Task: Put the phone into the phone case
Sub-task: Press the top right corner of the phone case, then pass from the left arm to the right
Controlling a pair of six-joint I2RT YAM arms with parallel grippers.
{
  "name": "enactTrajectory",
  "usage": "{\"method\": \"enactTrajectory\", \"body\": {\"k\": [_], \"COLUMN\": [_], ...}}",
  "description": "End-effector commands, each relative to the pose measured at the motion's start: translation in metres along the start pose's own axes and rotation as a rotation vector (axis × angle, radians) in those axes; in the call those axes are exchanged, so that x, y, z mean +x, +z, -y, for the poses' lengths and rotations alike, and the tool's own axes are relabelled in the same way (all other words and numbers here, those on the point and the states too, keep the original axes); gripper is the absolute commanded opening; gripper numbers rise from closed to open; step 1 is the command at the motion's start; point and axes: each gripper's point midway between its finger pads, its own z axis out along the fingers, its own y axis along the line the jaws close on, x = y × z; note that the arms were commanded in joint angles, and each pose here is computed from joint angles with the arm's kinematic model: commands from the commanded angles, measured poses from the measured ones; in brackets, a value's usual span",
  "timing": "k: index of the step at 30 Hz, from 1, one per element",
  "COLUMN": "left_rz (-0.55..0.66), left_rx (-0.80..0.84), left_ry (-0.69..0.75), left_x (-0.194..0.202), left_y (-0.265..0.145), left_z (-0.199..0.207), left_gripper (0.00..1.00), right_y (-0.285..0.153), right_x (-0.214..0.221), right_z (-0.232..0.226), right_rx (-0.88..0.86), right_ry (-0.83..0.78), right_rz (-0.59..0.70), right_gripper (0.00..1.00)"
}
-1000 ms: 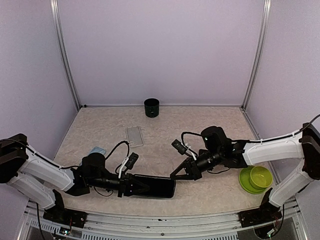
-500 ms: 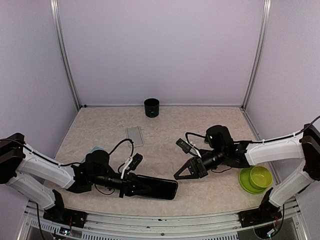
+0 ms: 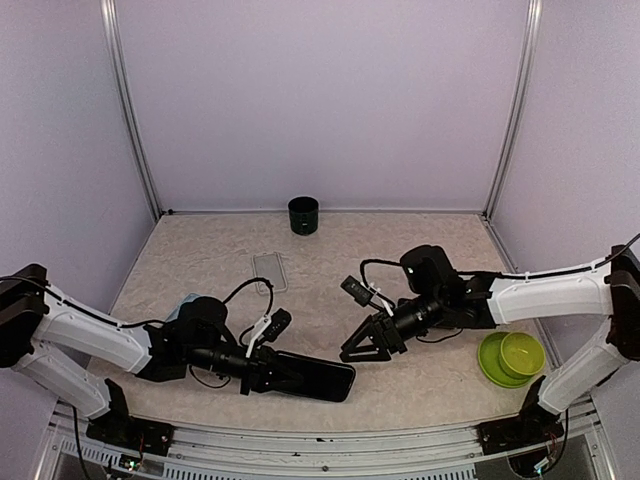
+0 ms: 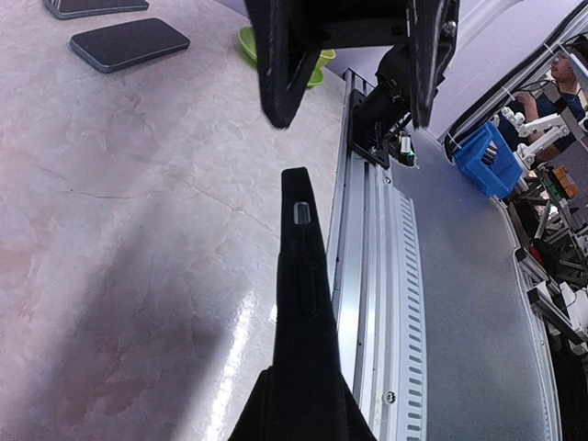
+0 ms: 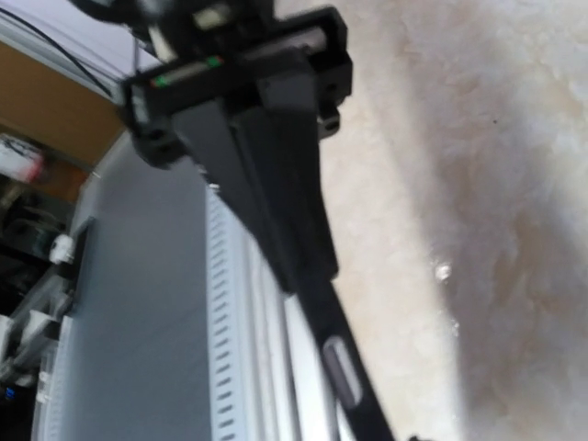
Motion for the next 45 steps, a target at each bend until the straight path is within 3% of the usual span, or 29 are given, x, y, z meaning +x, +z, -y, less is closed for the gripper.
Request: {"method": "enactTrajectory", "body": {"k": [1, 6, 9, 14, 15, 18, 23, 30, 35, 45], "left_rz": [0.06, 0.058, 0.058, 0.053, 0.053, 0.06, 0.117, 0.335, 0.44, 0.587], "left_rx": [0.065, 0.073, 0.072, 0.079, 0.08, 0.079, 0.022, -0.052, -0.046, 0.009], "left_ry": [0.091, 0.095, 0.094, 0.084, 0.081, 0.076, 0.067, 0.017, -0.011, -0.073], "left_x": [-0.031, -0.031, -0.031, -0.029, -0.029, -0.03, -0.038, -0.068, -0.076, -0.096], "left_y": [-0.001, -0.001, -0.001, 0.0, 0.001, 0.001, -0.006, -0.048, -0.069, -0.079], "left_z": [0.02, 0.023, 0.023, 0.023, 0.023, 0.022, 0.014, 0.003, 0.006, 0.011], "left_gripper": [0.0, 0.0, 0.0, 0.0, 0.0, 0.05, 0.34, 0.57, 0.64, 0.66], "right_y": [0.021, 0.041, 0.048, 0.052, 0.051, 0.049, 0.04, 0.016, -0.005, -0.035], "right_x": [0.017, 0.026, 0.028, 0.029, 0.028, 0.027, 0.02, 0.0, -0.022, -0.055], "right_z": [0.014, 0.018, 0.016, 0.017, 0.017, 0.014, 0.008, 0.003, -0.002, -0.036], "right_rx": [0.09, 0.111, 0.109, 0.126, 0.128, 0.127, 0.142, 0.178, 0.206, 0.129], "right_ry": [-0.033, -0.054, -0.072, -0.088, -0.092, -0.1, -0.123, -0.138, -0.141, -0.173], "right_rz": [-0.105, -0.17, -0.188, -0.194, -0.19, -0.182, -0.13, 0.013, 0.157, 0.416], "right_gripper": [0.54, 0.54, 0.48, 0.05, 0.0, 0.0, 0.0, 0.0, 0.0, 0.0]}}
